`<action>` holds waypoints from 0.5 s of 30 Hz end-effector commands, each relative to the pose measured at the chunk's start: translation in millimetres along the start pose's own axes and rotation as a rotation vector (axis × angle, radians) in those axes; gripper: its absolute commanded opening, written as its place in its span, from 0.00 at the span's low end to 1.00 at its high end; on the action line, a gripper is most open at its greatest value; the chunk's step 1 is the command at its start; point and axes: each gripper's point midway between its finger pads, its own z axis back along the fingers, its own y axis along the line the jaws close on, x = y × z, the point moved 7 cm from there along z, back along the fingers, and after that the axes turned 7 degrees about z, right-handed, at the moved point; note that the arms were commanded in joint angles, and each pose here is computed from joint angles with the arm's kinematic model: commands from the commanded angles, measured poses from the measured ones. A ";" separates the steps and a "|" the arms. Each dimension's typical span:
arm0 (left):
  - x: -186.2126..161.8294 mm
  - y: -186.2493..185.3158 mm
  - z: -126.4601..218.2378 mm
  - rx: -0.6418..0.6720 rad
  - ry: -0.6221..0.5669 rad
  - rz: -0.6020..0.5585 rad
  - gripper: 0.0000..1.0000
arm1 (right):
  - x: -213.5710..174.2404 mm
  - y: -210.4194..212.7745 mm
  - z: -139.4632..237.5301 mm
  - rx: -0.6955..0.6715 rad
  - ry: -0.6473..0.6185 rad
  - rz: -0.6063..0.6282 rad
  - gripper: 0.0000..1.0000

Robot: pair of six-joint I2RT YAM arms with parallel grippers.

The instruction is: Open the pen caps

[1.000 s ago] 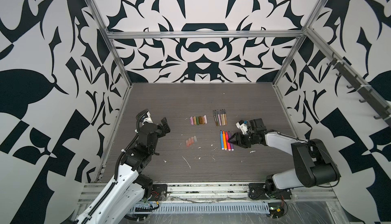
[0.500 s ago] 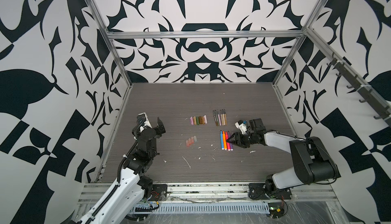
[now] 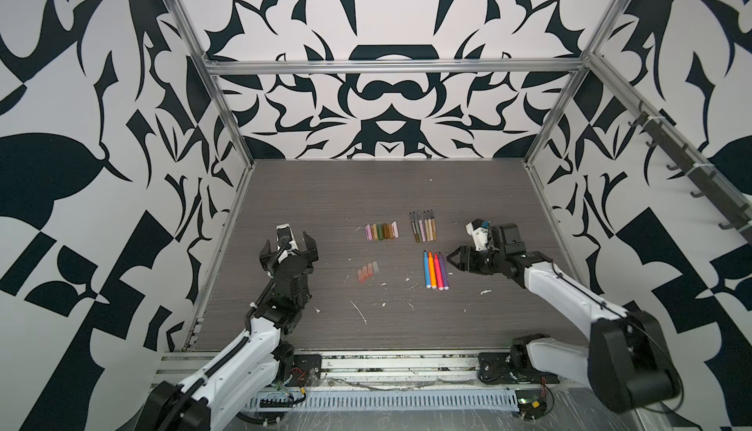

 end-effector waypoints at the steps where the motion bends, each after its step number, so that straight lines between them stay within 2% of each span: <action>1: 12.7 -3.6 -6.4 -0.006 -0.112 0.043 0.99 | 40.0 -16.5 50.8 -0.372 -0.246 0.050 0.60; 4: 1.5 -2.0 -19.1 0.016 -0.113 0.070 0.99 | 56.1 -30.9 84.5 -0.621 -0.479 0.100 0.62; 6: -7.0 -0.8 -27.7 0.034 -0.111 0.086 0.99 | 54.9 -34.0 83.5 -0.657 -0.604 0.255 0.64; 7: -15.5 0.1 -33.3 0.048 -0.097 0.083 0.99 | 48.7 -36.7 77.7 -0.652 -0.664 0.310 0.87; 9: -14.2 2.1 -39.0 0.098 -0.147 0.086 0.99 | 35.2 -44.1 65.3 -0.653 -0.753 0.372 0.88; 11: -15.2 0.5 -41.4 0.135 -0.129 0.068 0.99 | 24.6 -51.0 49.7 -0.647 -0.761 0.408 0.89; 13: -17.1 -3.2 -46.8 0.107 -0.052 0.050 0.99 | 20.0 -59.2 26.2 -0.639 -0.657 0.428 0.90; 15: -15.8 -2.9 -51.4 0.078 -0.004 0.058 1.00 | 19.1 -63.3 7.9 -0.608 -0.650 0.437 0.91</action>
